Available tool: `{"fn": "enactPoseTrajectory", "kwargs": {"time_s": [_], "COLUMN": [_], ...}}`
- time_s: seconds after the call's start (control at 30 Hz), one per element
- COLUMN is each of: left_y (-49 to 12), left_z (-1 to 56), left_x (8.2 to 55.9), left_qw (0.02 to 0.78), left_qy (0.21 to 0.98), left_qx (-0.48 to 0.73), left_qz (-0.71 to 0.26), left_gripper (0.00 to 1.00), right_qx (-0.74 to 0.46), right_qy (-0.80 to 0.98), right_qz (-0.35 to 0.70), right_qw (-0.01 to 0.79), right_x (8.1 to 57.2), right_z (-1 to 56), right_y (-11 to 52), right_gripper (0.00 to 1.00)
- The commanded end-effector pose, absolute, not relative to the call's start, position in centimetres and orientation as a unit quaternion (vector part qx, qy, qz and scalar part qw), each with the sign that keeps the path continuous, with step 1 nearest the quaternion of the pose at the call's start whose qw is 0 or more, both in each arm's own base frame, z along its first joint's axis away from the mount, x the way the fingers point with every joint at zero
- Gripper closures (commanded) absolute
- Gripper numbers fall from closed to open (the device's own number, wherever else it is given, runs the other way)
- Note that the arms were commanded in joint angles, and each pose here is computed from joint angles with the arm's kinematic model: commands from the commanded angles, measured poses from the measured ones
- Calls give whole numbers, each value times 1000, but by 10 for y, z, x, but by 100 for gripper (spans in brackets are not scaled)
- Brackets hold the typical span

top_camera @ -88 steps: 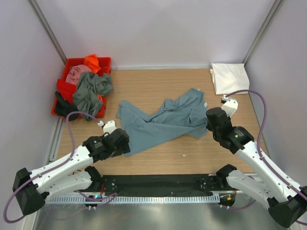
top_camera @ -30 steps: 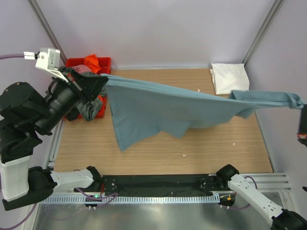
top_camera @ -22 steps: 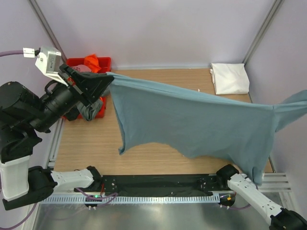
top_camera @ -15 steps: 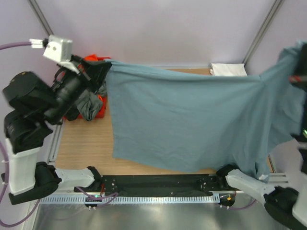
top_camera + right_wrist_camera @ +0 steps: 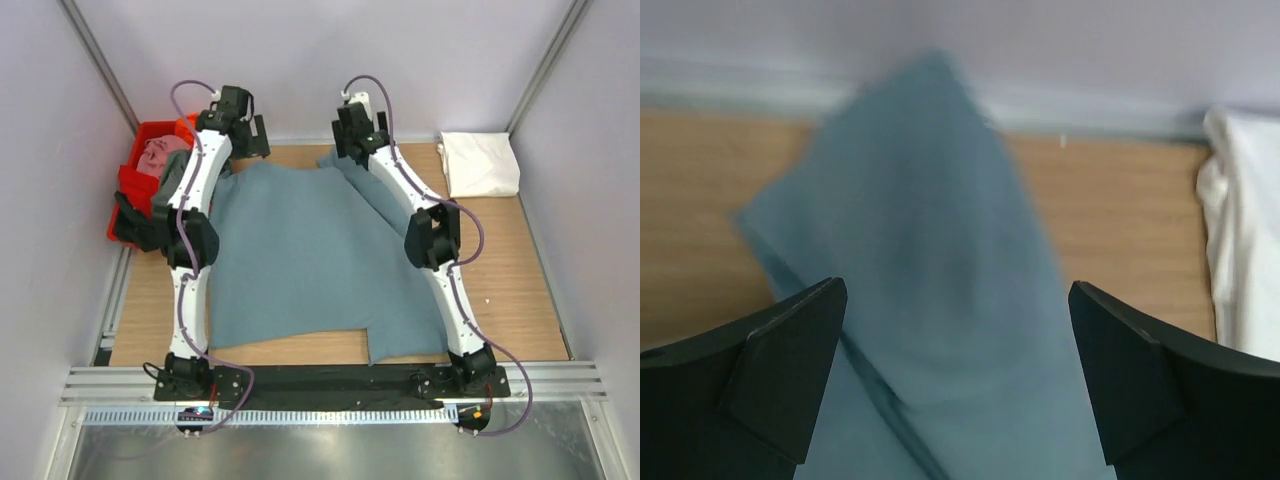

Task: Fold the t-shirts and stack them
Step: Flatten the tshirt out

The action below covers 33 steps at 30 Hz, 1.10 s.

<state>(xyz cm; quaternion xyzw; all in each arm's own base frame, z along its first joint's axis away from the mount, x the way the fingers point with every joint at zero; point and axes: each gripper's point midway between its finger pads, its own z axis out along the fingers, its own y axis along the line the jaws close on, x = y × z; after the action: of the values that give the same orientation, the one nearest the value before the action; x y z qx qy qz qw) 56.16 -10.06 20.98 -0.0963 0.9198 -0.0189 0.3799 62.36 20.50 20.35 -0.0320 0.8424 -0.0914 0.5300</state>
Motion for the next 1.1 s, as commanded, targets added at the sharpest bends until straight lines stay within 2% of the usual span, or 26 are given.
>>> {"fn": "enactPoseTrajectory", "kwargs": {"time_s": [0.0, 0.03, 0.17, 0.23, 0.27, 0.3, 0.33, 0.37, 0.43, 0.47, 0.53, 0.6, 0.63, 0.73, 0.77, 0.8, 0.83, 0.9, 1.07], "left_y": [-121, -121, -126, -137, -137, -137, -139, -144, -147, -143, -145, -142, -139, -137, -136, -138, -139, -136, -128], "left_z": [303, 305, 310, 318, 296, 309, 302, 268, 269, 234, 231, 197, 189, 153, 146, 142, 138, 124, 103], "left_x": [523, 519, 490, 467, 456, 440, 432, 414, 395, 379, 365, 349, 344, 320, 314, 311, 308, 297, 283], "left_qw": [442, 444, 439, 435, 410, 426, 424, 392, 408, 374, 383, 358, 353, 321, 314, 313, 311, 300, 283], "left_qy": [889, 887, 891, 895, 908, 900, 902, 917, 908, 923, 916, 926, 928, 939, 941, 941, 941, 946, 951], "left_qx": [-89, -87, -71, -51, -45, -42, -40, -35, -43, -47, -67, -78, -84, -96, -99, -105, -105, -105, -112], "left_qz": [-85, -89, -87, -90, -75, -74, -69, -60, -82, -73, -99, -92, -84, -78, -75, -78, -78, -69, -48], "left_gripper": [0, 0, 0, 0, 0, 0, 0, 0, 0, 0, 0, 0, 0, 1, 1, 2, 1, 2, 2], "right_qx": [35, 53, 79, 76, 79, 78, 67, 60, 43, 20, -1, -16, -15, -12, 1, 0, 13, 28, 73], "right_qy": [776, 763, 775, 793, 790, 799, 804, 803, 817, 826, 844, 849, 863, 867, 876, 870, 879, 877, 890], "right_qz": [-64, -57, -62, -50, -34, -27, -5, 13, 43, 73, 96, 128, 128, 201, 195, 224, 222, 235, 239], "right_qw": [626, 641, 624, 603, 607, 595, 591, 592, 573, 559, 528, 512, 489, 457, 440, 439, 423, 418, 381], "right_x": [592, 580, 554, 542, 530, 525, 522, 517, 519, 520, 529, 537, 548, 572, 578, 586, 597, 609, 628], "right_z": [334, 358, 360, 341, 350, 327, 318, 317, 289, 279, 251, 244, 216, 201, 178, 185, 159, 153, 91], "right_y": [176, 165, 147, 148, 147, 148, 155, 159, 172, 187, 205, 220, 220, 234, 227, 232, 222, 218, 189], "right_gripper": [0, 0, 0, 0, 0, 0, 1, 0, 0, 0, 0, 1, 3, 9, 11, 14, 14, 14, 16]}}
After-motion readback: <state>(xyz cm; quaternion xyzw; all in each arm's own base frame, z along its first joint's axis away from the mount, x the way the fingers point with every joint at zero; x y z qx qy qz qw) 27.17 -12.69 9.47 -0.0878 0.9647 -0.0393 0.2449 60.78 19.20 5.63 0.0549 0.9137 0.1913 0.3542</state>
